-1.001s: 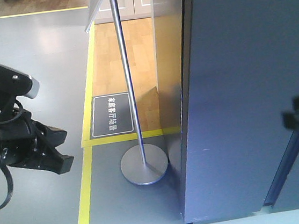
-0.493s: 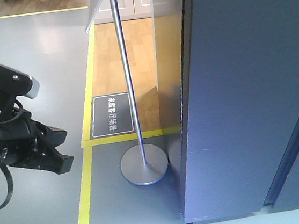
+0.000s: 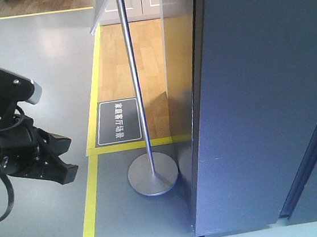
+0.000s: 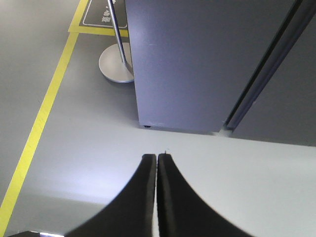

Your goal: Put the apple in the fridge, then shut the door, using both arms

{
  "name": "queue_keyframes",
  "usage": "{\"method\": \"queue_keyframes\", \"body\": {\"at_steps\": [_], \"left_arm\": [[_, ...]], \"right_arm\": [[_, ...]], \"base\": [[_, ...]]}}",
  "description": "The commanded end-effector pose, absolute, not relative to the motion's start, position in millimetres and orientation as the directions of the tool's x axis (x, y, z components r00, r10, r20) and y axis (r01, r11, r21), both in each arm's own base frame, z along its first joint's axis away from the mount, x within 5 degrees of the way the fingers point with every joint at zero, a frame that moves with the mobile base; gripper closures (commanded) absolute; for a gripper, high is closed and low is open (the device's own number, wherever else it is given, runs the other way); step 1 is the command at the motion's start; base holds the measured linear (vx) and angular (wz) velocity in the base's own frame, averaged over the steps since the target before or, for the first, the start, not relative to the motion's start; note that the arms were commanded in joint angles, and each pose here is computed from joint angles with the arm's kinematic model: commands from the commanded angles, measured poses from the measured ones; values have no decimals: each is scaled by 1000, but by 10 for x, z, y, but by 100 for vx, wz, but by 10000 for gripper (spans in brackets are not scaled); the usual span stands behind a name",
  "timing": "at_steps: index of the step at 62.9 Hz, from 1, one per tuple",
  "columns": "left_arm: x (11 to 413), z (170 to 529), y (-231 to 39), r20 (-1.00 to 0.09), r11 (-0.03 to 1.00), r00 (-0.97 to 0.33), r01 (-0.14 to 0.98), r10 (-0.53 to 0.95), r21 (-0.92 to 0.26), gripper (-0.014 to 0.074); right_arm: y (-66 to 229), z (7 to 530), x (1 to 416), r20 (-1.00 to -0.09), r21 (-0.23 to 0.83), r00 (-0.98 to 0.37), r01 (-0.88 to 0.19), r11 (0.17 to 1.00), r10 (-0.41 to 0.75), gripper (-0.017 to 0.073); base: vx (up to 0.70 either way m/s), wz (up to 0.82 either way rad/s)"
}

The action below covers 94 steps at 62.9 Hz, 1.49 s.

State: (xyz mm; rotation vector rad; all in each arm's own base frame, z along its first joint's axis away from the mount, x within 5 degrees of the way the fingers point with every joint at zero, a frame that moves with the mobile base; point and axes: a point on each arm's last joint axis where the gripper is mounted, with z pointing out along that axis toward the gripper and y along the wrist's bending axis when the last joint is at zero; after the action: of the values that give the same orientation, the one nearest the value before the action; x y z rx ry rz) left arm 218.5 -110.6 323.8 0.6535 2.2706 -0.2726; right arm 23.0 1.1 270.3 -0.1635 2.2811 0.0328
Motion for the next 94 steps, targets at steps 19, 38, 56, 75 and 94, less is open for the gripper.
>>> {"method": "queue_keyframes", "body": {"at_steps": [19,38,56,75,94], "left_arm": [[2185,3415,-1101,-782,855,-533,518,323,1,600],[1978,3624,-898,-841,880,-478,475,255,-4,600],[1592,3348,-370,-922,965,-372,263,108,7,600],[948,2855,-55,-980,998,-196,64,32,19,600],[594,2366,5,-997,999,-68,-24,25,26,600]], "right_arm": [[9,2794,258,-787,-28,-610,-119,993,-96,563],[10,2794,258,-787,-27,-610,-119,992,-95,563],[10,2794,259,-787,-27,-609,-119,993,-95,563],[10,2794,259,-787,-27,-609,-119,993,-95,563],[10,2794,259,-787,-27,-609,-119,993,-95,563]], "base": [[0,0],[0,0],[0,0],[0,0],[0,0]]}}
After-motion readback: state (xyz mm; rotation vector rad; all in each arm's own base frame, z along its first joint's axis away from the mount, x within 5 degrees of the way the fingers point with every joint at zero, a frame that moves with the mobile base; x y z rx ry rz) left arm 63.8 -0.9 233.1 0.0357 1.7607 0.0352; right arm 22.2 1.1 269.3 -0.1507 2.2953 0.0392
